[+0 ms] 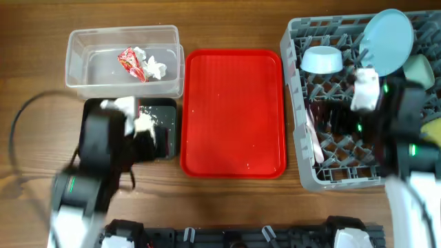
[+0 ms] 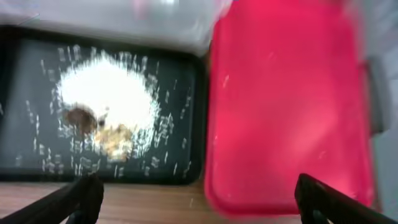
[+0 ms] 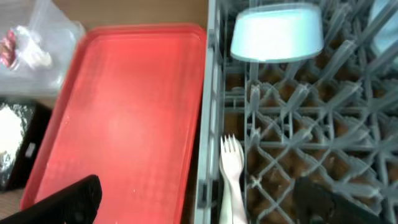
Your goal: Sort waste into correct bins and load items into the dishwasher rack
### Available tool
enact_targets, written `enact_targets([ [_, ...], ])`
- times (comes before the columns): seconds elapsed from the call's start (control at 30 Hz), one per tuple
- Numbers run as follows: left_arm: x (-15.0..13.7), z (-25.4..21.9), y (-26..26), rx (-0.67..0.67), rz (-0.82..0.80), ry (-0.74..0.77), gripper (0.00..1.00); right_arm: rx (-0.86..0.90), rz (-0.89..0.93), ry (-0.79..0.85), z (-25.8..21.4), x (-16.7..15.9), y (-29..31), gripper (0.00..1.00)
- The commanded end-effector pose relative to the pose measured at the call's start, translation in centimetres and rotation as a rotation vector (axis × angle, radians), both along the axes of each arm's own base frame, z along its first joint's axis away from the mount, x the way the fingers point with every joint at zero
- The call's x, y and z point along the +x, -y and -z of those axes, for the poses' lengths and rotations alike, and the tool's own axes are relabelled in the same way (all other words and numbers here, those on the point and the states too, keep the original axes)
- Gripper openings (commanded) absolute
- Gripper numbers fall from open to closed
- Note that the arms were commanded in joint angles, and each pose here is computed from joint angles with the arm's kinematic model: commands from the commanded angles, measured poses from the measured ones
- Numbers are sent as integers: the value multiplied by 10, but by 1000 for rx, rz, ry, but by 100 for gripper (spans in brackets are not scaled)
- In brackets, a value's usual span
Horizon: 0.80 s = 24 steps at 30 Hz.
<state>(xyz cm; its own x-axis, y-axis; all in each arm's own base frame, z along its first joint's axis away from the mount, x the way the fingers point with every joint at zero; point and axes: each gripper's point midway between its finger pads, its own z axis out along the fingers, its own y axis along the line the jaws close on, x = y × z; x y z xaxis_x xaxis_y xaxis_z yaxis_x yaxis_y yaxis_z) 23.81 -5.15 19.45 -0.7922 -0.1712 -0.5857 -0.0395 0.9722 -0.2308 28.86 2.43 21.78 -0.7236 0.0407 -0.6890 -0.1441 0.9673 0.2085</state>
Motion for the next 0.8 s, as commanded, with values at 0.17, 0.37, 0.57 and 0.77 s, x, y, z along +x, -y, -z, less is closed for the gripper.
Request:
enact_targets([
  [0.17,-48,-57,-12,-63,-21,412,100,-10,26,125,-9,-28,0,100],
  [0.37,-54,-62,-14,-69,-22,440,100,-6,27,86,0,-24,0,100],
  [0.57,-61,-48,-15,-57,-21,381,100,3,26,-13,24,-15,1,100],
  [0.77,-73,-28,-17,-38,-21,284,100,-54,65,108,5,-3,12,100],
])
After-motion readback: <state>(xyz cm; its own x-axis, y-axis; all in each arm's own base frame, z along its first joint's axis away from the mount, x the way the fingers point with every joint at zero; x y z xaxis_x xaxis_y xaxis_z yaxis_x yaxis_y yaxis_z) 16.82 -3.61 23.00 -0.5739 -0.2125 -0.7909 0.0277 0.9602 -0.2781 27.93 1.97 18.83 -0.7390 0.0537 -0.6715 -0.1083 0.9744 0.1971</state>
